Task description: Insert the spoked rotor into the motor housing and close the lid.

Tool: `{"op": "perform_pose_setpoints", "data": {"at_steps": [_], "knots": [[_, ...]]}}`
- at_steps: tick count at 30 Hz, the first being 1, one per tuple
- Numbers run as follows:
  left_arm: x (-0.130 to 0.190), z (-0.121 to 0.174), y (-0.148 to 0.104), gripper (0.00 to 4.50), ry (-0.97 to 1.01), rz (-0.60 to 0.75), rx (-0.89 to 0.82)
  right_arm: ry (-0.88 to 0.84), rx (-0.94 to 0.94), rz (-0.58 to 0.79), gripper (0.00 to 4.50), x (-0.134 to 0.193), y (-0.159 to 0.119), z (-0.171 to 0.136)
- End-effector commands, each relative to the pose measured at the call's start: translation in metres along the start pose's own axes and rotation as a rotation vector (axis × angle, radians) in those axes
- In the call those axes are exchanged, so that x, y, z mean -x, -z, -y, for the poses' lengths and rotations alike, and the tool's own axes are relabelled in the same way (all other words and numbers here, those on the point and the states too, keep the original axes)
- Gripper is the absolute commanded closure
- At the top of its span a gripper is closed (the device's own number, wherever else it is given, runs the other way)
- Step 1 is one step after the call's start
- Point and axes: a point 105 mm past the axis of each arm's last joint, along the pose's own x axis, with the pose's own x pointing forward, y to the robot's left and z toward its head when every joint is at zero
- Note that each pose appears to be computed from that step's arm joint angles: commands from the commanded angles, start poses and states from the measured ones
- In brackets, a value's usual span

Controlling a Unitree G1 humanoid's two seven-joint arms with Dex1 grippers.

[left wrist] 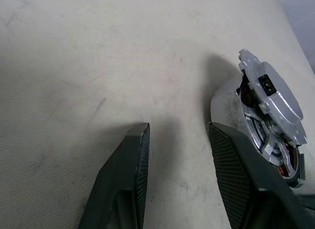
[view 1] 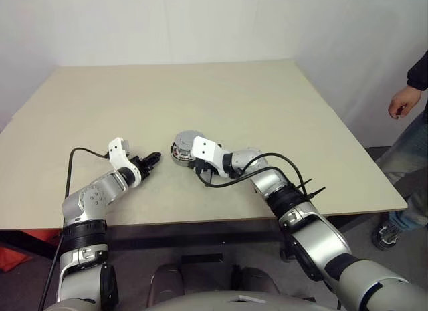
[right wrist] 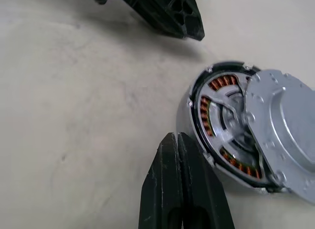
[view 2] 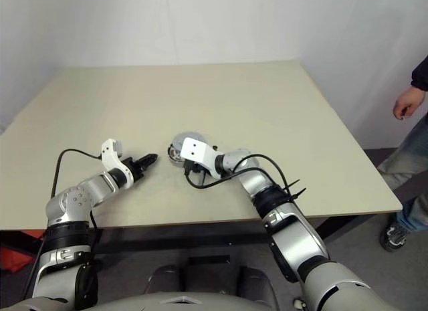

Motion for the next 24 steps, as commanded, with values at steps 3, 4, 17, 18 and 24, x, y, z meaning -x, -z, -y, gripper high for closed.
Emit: {"op": "perform_pose_setpoints", "data": {"at_steps": [3,4,17,18,24], "knots": [[0.001,-0.003,-0.009,2.48,-0.020,0.019,-0.014,0.157,-0.224,0.210,4.47,0.024,-0.042,0.047],[0.001,-0.002,-0.008,2.48,-0.019,0.018,-0.014,0.218,-0.288,0.220,4.47,0.028,-0.041,0.059],[-0.003,0.000,-0.009,2.48,-0.010,0.005,-0.023,0.493,-0.879,0.070,2.54,0.061,0.037,0.100],[-0.003,0.000,-0.010,2.48,-0.010,0.005,-0.023,0.478,-0.885,0.061,2.54,0.061,0.039,0.097],[-0.003,-0.001,-0.007,2.48,-0.011,-0.001,-0.023,0.449,-0.932,0.059,2.54,0.066,0.045,0.091]]}}
